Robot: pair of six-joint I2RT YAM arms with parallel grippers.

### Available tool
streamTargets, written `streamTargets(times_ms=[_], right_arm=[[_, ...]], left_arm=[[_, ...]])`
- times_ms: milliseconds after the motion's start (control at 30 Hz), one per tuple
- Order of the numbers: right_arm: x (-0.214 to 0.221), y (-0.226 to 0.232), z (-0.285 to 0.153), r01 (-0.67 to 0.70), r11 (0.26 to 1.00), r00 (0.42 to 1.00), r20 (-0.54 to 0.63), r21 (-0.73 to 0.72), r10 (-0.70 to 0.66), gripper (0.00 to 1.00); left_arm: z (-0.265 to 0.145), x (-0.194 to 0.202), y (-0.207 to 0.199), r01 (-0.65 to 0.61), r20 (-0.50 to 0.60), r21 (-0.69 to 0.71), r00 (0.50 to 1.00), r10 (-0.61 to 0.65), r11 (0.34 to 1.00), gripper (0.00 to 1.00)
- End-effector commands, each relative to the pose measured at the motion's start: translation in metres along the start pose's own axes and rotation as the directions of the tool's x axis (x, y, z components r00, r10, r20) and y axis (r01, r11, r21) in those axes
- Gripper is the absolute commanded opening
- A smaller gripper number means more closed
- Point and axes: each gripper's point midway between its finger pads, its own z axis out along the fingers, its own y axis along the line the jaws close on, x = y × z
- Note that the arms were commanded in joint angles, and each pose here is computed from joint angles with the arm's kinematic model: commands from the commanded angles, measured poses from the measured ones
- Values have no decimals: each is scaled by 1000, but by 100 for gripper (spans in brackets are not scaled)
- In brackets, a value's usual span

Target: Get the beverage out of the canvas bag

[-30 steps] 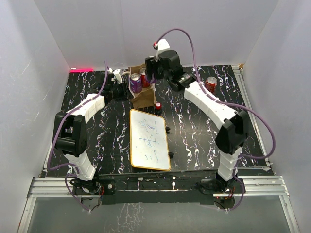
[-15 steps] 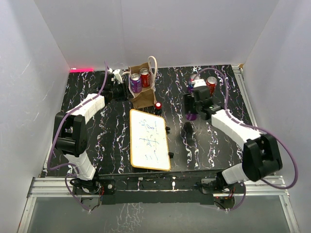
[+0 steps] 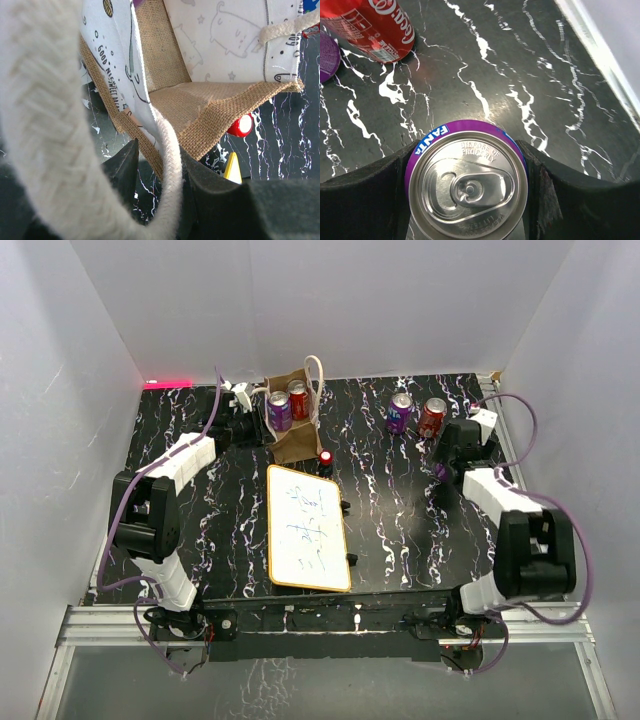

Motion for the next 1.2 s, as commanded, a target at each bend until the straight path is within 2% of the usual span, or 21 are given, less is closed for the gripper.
streamTargets(times_ms=[0, 233, 433, 533, 700, 900, 967, 1033, 1133, 1167], right_arm=[[-82, 22, 26, -70, 994, 972, 220, -84, 87, 7], [-104, -2, 75, -18, 999, 972, 235, 28, 11, 8], [-112, 7, 108, 23, 994, 969, 246, -107, 4, 8], [-117, 20, 120, 100, 982, 962, 267, -159, -54, 8], [-114, 19, 142, 168, 978, 960, 247, -126, -133, 8], [-98, 25, 146, 159, 973, 969, 214, -165, -122, 9], [-92, 23, 146, 147, 976, 973, 201, -163, -113, 15], [-90, 18, 146, 134, 981, 975, 197, -139, -105, 27], [-96, 16, 140, 135, 982, 971, 214, -132, -105, 58], [-98, 17, 137, 135, 981, 970, 219, -139, -102, 62]], left_arm=[[-5, 10, -3, 9, -43, 13, 999, -8, 1000, 31], [-9, 7, -4, -2, -30, 8, 1000, 2, 1000, 32], [-8, 7, -3, 1, -30, 8, 1000, 0, 1000, 32], [-7, 8, -2, 1, -31, 6, 1000, 0, 1000, 32], [-7, 7, -2, 0, -32, 5, 999, 0, 1000, 32], [-7, 8, -2, 0, -32, 4, 999, 0, 1000, 32], [-7, 8, -2, 0, -32, 4, 999, 0, 1000, 32], [-8, 8, -1, -1, -31, 0, 1000, 1, 1000, 32], [-9, 7, -2, -5, -23, -2, 1000, 4, 1000, 32], [-9, 7, -2, -4, -22, -1, 1000, 4, 1000, 32]])
